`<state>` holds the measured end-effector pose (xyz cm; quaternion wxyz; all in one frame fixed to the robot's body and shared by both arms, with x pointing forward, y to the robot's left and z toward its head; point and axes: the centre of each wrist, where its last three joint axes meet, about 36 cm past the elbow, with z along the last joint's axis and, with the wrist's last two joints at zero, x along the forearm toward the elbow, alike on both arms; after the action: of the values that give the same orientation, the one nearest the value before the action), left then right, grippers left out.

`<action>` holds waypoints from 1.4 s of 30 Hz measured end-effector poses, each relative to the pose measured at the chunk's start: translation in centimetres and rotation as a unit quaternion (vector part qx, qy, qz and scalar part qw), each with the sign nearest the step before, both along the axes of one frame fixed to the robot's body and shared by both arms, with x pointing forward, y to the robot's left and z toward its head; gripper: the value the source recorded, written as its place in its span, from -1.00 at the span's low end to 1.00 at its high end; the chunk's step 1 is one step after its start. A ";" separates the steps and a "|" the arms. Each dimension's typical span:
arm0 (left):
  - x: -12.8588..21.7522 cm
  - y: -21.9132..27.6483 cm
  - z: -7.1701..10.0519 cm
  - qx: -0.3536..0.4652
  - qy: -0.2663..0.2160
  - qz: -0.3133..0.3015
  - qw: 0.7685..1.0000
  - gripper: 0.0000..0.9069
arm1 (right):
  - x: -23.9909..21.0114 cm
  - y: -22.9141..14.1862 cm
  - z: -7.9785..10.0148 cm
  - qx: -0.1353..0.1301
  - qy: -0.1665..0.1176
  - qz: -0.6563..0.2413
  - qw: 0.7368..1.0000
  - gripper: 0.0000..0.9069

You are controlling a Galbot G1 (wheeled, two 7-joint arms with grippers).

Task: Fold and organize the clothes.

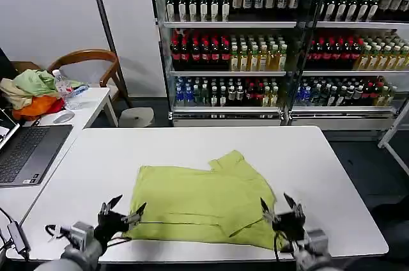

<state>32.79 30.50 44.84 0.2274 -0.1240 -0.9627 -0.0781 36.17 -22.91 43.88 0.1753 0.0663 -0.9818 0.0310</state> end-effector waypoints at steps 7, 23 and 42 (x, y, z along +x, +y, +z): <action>5.3 1.0 -1.2 -0.016 -0.010 -0.002 1.000 1.00 | 7.3 1.6 0.3 0.002 0.000 0.002 1.000 1.00; 14.2 3.4 -4.3 -0.023 0.014 0.016 0.999 1.00 | 18.3 4.8 -2.7 -0.010 0.044 0.006 0.999 1.00; 17.2 4.3 -6.8 -0.022 0.042 0.029 0.998 -0.78 | 22.0 7.5 -5.9 -0.001 0.071 0.029 0.997 -1.00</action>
<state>50.00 34.80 38.03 0.2669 -0.1042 -0.9570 -0.0455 58.16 -15.43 38.00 0.2438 0.0962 -0.9645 0.0318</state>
